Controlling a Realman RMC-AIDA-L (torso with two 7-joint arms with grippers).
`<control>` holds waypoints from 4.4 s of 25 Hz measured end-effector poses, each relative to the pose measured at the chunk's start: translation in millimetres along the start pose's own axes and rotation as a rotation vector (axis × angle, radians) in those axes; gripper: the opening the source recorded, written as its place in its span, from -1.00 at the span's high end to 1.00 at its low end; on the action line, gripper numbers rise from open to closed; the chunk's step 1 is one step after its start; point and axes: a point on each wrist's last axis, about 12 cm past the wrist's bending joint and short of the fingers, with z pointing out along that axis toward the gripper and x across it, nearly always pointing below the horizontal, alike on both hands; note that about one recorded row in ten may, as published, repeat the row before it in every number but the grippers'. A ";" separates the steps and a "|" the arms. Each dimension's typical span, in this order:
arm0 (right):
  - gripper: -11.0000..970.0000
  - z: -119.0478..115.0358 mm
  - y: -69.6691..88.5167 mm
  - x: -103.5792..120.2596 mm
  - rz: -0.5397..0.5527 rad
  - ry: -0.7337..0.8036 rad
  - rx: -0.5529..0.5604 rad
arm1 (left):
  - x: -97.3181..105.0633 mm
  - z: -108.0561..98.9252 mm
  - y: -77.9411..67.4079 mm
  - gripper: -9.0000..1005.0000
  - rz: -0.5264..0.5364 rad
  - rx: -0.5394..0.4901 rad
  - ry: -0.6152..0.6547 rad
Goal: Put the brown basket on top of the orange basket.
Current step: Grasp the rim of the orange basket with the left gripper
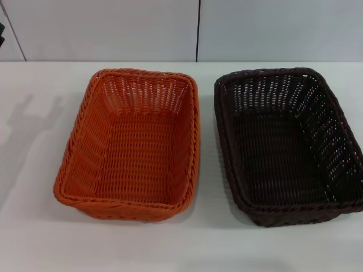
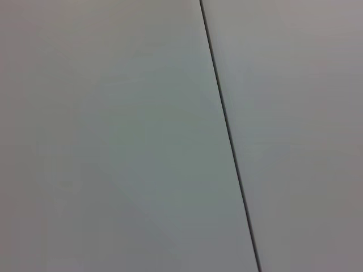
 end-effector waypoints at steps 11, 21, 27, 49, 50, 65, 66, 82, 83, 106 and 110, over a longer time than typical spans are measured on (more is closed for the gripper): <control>-0.06 -0.6 -1.7 -0.6 0.000 -0.004 0.004 | -17.9 22.7 -0.8 -0.60 -0.005 0.076 0.059; -0.05 3.8 1.1 -3.1 0.000 -0.017 -0.008 | -39.2 38.3 -2.5 -0.58 0.033 0.175 0.109; -0.05 3.4 2.1 -3.1 0.004 -0.022 -0.012 | -64.9 63.1 -5.8 -0.57 0.042 0.247 0.271; -0.05 -3.9 -8.9 -3.7 -0.008 -0.019 0.024 | -60.0 100.8 -77.8 -0.53 0.275 0.163 1.076; -0.05 -4.4 -9.9 -3.9 -0.009 -0.021 0.028 | -60.0 100.8 -77.8 -0.53 0.275 0.163 1.076; -0.05 0.2 -15.8 -12.7 -0.049 -0.059 0.040 | -41.9 79.9 -63.7 -0.51 0.169 0.003 1.203; -0.05 1.0 -15.7 -13.4 -0.051 -0.062 0.039 | -41.1 78.4 -63.0 -0.50 0.165 0.000 1.207; -0.05 14.2 -7.0 -21.0 -0.066 -0.093 -0.011 | -20.4 64.3 -61.3 -0.48 0.133 0.005 1.307; -0.05 15.7 -5.8 -21.5 -0.065 -0.095 -0.014 | -20.4 64.3 -61.3 -0.48 0.133 0.005 1.307; -0.05 40.8 16.5 -38.6 -0.043 -0.199 -0.068 | -10.9 57.7 -72.2 0.59 0.086 0.036 1.355; -0.05 40.5 15.5 -38.8 -0.043 -0.200 -0.063 | -11.8 58.9 -73.3 0.60 0.082 0.042 1.349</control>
